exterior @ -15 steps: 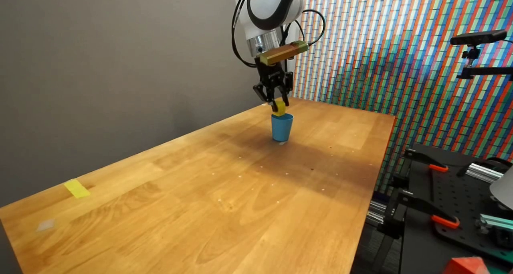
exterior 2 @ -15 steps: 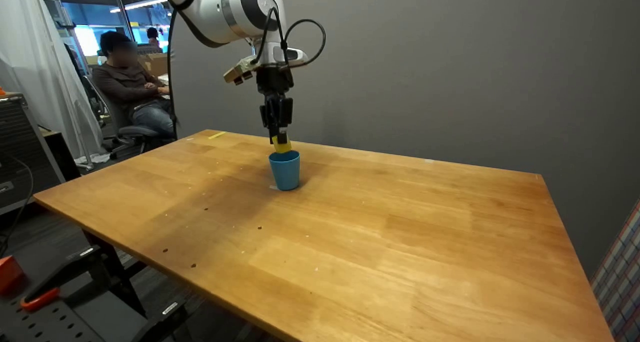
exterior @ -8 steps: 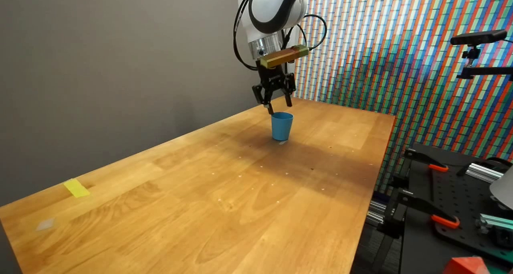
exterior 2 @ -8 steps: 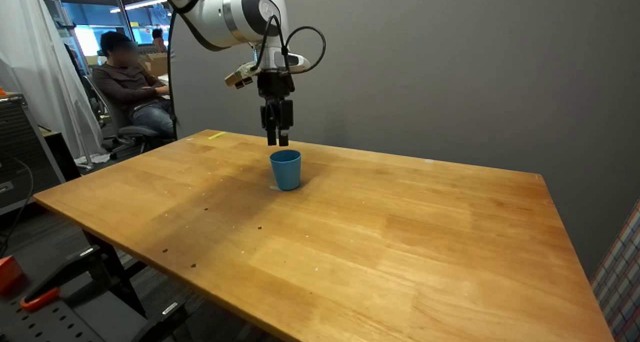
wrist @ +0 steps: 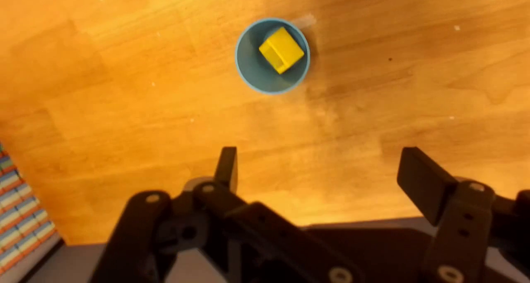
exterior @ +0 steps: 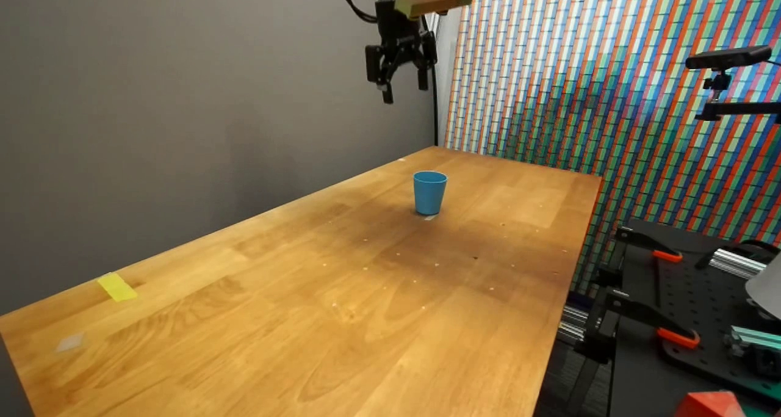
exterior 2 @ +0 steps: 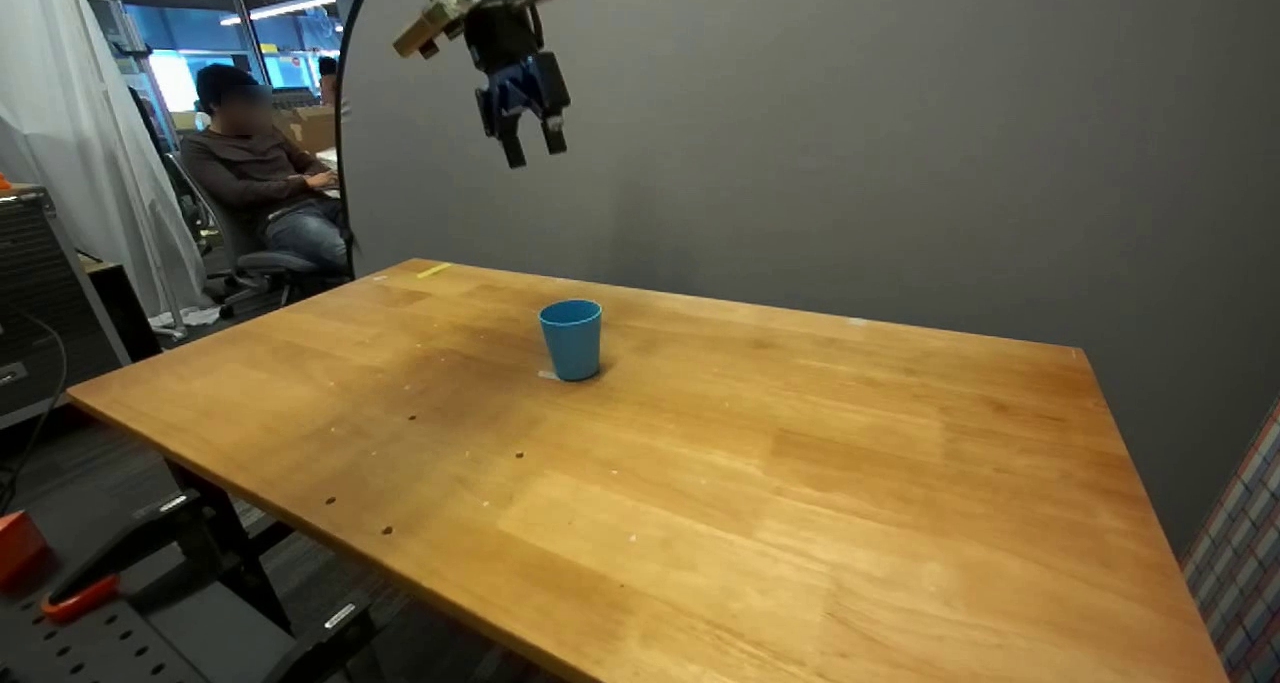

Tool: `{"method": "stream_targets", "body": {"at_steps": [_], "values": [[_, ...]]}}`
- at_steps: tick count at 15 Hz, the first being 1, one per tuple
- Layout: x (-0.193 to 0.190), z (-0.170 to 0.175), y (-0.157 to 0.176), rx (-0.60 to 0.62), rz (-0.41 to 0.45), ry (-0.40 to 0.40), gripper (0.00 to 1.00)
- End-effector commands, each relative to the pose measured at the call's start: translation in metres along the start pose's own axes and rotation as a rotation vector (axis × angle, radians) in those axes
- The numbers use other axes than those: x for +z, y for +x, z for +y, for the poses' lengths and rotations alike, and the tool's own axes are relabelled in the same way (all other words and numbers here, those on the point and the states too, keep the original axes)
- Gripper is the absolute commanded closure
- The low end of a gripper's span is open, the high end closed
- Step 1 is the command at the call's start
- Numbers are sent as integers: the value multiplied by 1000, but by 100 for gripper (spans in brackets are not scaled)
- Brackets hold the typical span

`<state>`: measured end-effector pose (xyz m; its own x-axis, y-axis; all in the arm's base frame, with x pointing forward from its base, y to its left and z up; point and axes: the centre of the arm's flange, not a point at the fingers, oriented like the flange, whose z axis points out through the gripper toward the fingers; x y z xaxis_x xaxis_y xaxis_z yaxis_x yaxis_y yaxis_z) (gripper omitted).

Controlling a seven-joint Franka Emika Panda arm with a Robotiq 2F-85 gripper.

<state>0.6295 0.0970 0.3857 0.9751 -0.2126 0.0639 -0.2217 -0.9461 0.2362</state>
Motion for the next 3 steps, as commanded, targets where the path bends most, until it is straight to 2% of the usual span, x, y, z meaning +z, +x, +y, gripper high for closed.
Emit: {"method": "stream_targets", "body": {"at_steps": [1, 3], "values": [[-25, -3, -5, -36, 37, 14, 0], [-46, -5, -13, -46, 54, 25, 0]]}}
